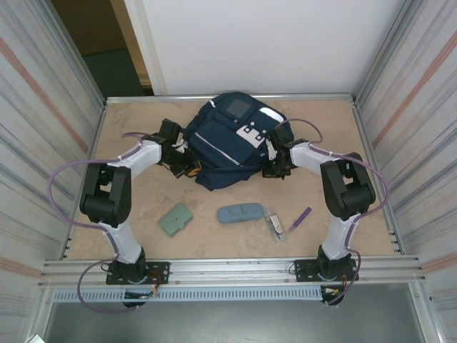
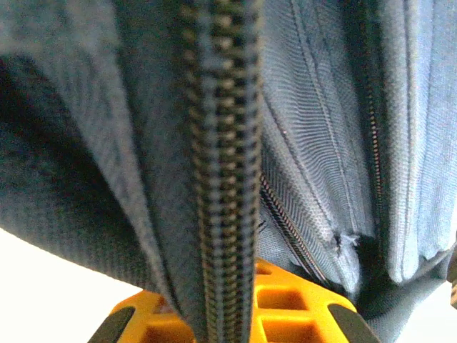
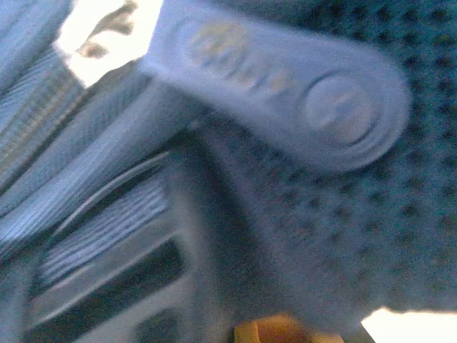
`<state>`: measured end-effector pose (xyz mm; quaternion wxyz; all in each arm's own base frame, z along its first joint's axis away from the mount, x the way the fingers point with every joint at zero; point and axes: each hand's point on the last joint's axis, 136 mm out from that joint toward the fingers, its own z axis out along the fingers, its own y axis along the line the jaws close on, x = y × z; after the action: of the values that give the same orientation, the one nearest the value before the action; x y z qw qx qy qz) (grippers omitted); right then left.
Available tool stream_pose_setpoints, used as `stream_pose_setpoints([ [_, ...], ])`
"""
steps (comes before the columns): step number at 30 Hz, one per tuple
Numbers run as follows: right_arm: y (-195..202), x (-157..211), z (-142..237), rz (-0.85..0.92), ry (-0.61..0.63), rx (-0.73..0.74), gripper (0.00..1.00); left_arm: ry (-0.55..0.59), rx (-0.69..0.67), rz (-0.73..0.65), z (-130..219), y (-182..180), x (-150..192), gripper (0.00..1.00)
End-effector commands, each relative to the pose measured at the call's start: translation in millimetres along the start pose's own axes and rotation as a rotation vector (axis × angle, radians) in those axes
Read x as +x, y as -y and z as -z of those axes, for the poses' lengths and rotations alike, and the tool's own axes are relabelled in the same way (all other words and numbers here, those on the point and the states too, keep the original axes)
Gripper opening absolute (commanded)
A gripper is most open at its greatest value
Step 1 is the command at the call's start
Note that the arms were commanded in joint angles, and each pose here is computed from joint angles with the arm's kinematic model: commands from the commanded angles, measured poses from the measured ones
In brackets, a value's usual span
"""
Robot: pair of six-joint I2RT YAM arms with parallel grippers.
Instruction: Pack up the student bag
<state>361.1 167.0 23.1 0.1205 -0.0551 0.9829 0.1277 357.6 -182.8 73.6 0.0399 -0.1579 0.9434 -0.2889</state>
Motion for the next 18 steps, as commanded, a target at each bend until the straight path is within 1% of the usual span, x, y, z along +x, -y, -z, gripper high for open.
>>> stream_pose_setpoints([
  [1, 40, 9, -2, -0.023, -0.027, 0.157, 0.1, -0.014, -0.032, -0.056, 16, -15, 11, 0.0],
  [2, 40, 8, 0, -0.023, -0.013, 0.161, 0.15, -0.013, -0.037, -0.063, 17, -17, 13, 0.0],
  [3, 43, 8, 5, -0.026, 0.001, 0.173, 0.22, -0.016, -0.038, -0.067, 20, -18, 17, 0.0],
  [4, 44, 8, 11, -0.024, 0.011, 0.175, 0.24, -0.02, -0.025, -0.071, 22, -16, 20, 0.0],
  [5, 44, 9, 16, -0.014, 0.021, 0.173, 0.25, -0.026, -0.009, -0.074, 24, -13, 23, 0.1],
  [6, 41, 10, 24, -0.002, 0.034, 0.161, 0.29, -0.024, 0.011, -0.074, 29, -8, 26, 0.3],
  [7, 34, 11, 35, 0.014, 0.052, 0.143, 0.32, -0.005, 0.027, -0.084, 36, -2, 27, 0.4],
  [9, 25, 11, 62, 0.057, 0.113, 0.139, 0.38, 0.063, 0.047, -0.111, 57, 14, 25, 0.48],
  [12, 20, 8, 103, 0.11, 0.234, 0.165, 0.45, 0.164, 0.025, -0.151, 95, 38, 16, 0.55],
  [13, 22, 4, 115, 0.109, 0.282, 0.179, 0.47, 0.174, 0.007, -0.159, 101, 42, 14, 0.55],
  [14, 26, -1, 128, 0.1, 0.34, 0.205, 0.51, 0.18, -0.001, -0.162, 104, 50, 9, 0.56],
  [15, 32, -6, 140, 0.085, 0.396, 0.233, 0.54, 0.171, -0.004, -0.157, 102, 56, 7, 0.56],
  [16, 38, -10, 147, 0.067, 0.437, 0.255, 0.6, 0.161, -0.014, -0.144, 95, 57, 3, 0.56],
  [17, 42, -13, 152, 0.045, 0.473, 0.265, 0.71, 0.151, -0.029, -0.109, 87, 57, -1, 0.56],
  [18, 44, -17, 156, 0.034, 0.499, 0.255, 0.74, 0.143, -0.031, -0.083, 77, 58, -6, 0.56],
])
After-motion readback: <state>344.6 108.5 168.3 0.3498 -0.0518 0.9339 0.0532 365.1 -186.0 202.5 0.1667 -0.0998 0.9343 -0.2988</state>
